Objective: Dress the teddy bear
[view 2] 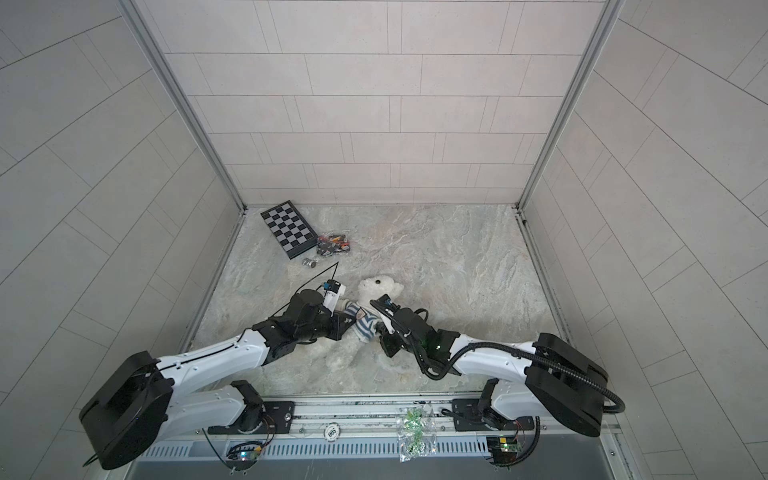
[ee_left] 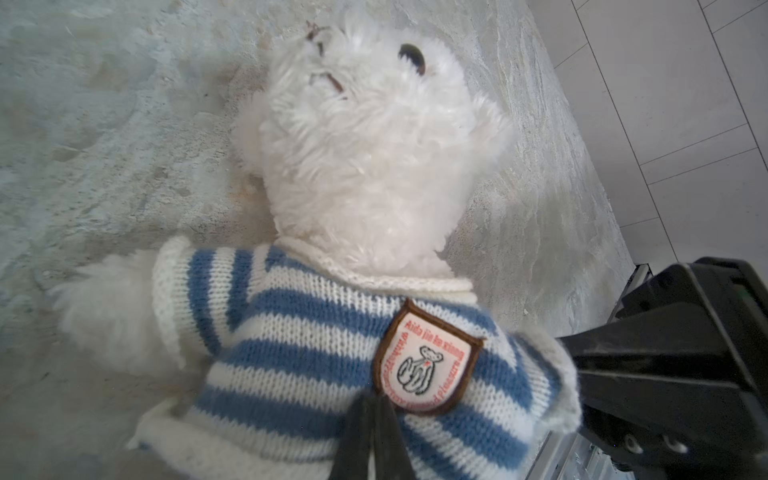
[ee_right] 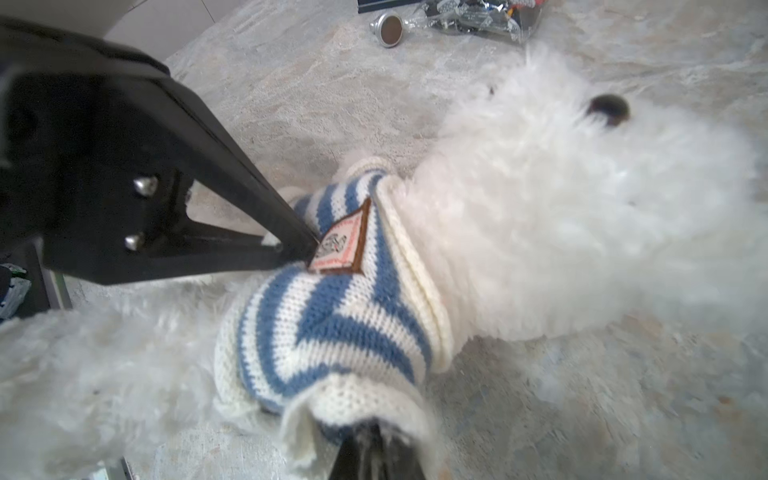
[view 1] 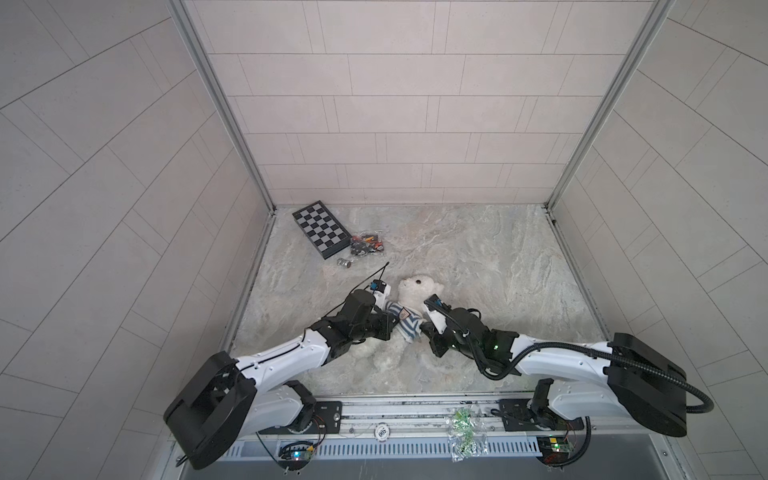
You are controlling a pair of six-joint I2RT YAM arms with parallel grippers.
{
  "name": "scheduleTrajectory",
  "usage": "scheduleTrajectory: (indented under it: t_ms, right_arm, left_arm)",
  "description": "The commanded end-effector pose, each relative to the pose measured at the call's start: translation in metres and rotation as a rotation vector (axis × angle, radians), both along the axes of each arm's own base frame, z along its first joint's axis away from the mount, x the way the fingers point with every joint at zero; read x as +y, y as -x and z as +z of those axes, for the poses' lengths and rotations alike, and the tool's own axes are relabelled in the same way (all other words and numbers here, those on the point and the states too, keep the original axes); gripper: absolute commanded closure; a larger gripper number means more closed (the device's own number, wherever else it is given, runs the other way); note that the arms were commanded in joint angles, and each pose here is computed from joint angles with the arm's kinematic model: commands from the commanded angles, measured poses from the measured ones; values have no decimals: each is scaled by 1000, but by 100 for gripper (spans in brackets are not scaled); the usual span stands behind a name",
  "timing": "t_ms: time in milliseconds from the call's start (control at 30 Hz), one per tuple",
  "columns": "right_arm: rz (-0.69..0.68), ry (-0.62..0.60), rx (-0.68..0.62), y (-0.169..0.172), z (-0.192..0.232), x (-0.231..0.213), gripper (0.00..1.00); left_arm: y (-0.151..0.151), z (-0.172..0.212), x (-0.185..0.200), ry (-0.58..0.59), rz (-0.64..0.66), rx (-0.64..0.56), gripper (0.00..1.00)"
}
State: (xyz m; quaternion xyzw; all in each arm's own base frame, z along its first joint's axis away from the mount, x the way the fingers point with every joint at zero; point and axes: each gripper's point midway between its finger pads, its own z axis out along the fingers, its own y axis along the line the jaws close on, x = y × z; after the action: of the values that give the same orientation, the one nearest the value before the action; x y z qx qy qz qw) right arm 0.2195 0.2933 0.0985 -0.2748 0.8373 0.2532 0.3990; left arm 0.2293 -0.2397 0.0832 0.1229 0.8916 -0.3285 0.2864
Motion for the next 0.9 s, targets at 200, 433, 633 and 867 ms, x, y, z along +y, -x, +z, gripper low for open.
scheduleTrajectory:
  t_ms: [200,433,633,867]
  right_arm:
    - [41,-75,-46,-11,27,29,75]
    - [52,-84,-64,-14,34,35,63]
    - [72,-70,-52,-14,26,40,62]
    - [88,-80,-46,-16,26,50,70]
  left_arm:
    - [5,-20,9,-53,-2,40,100]
    - [7,-21,9,-57,-15,36,100]
    - [7,-20,7,-50,-24,37,100]
    - [8,-20,6,-47,-32,36,100]
